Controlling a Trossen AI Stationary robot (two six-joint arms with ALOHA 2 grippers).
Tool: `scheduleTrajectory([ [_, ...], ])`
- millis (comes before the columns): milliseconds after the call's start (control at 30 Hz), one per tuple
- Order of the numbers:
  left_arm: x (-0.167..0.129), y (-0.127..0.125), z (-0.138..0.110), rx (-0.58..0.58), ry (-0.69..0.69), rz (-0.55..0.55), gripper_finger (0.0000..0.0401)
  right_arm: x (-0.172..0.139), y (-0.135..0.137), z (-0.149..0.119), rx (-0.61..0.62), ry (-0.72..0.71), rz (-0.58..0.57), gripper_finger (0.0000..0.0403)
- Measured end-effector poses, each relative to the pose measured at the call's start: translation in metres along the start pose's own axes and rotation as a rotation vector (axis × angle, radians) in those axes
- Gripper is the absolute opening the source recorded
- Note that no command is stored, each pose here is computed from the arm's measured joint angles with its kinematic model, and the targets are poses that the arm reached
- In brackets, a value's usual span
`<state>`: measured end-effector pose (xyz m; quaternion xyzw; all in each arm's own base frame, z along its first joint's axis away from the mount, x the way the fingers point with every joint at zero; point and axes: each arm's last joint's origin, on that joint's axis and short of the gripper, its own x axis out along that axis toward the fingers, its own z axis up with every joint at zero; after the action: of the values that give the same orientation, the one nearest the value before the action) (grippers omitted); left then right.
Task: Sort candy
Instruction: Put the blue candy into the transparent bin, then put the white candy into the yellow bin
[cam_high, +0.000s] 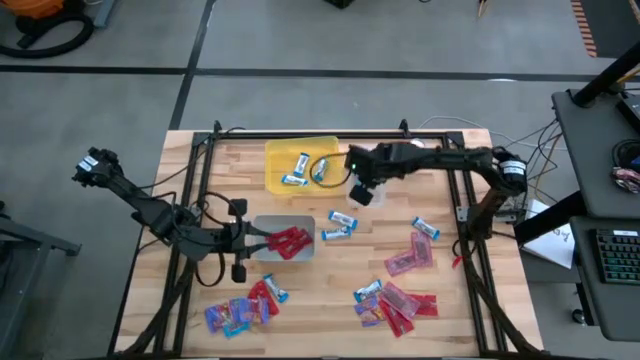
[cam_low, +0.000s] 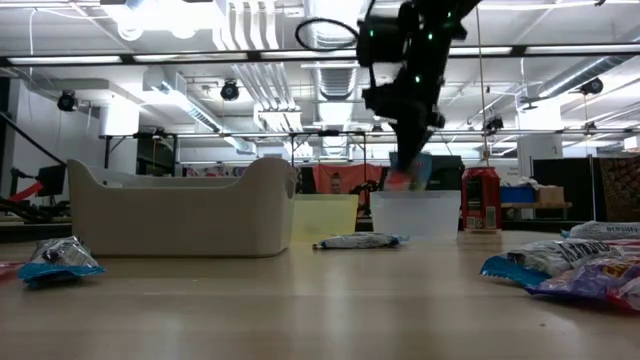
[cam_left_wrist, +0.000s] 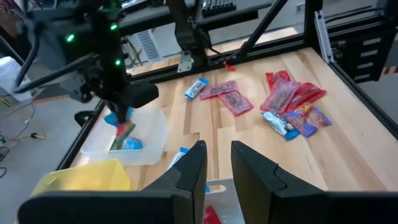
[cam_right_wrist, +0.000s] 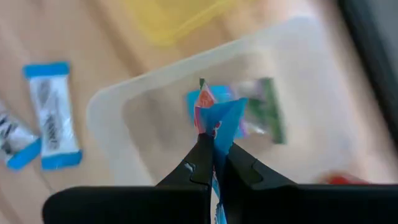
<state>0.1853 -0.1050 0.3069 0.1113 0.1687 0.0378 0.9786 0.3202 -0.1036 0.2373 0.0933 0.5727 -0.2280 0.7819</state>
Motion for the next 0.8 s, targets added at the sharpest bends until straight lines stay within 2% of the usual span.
scheduleTrajectory([
  [167,0.002,-0.001,-0.001,0.006,0.008,0.0,0.0058,0.017,-0.013,-0.001,-0.042,0.054,0.099,0.0009],
  [367,0.002,-0.001,-0.001,0.009,0.011,0.001,0.0058,0.025,-0.011,0.002,-0.063,0.047,0.128,0.0011],
  [533,0.002,-0.001,-0.002,0.01,0.013,0.001,0.0058,0.026,-0.012,0.004,-0.059,0.038,0.124,0.0045],
  [600,0.002,-0.001,-0.002,0.01,0.013,0.001,0.0058,0.026,-0.014,0.004,-0.057,0.034,0.079,0.0067],
  [700,0.002,-0.001,-0.002,0.01,0.013,0.001,0.0058,0.025,-0.02,0.006,-0.043,0.021,-0.062,0.01],
  [800,0.002,-0.001,-0.002,0.01,0.013,0.001,0.0058,0.022,-0.023,0.009,-0.03,0.001,-0.152,0.0112],
])
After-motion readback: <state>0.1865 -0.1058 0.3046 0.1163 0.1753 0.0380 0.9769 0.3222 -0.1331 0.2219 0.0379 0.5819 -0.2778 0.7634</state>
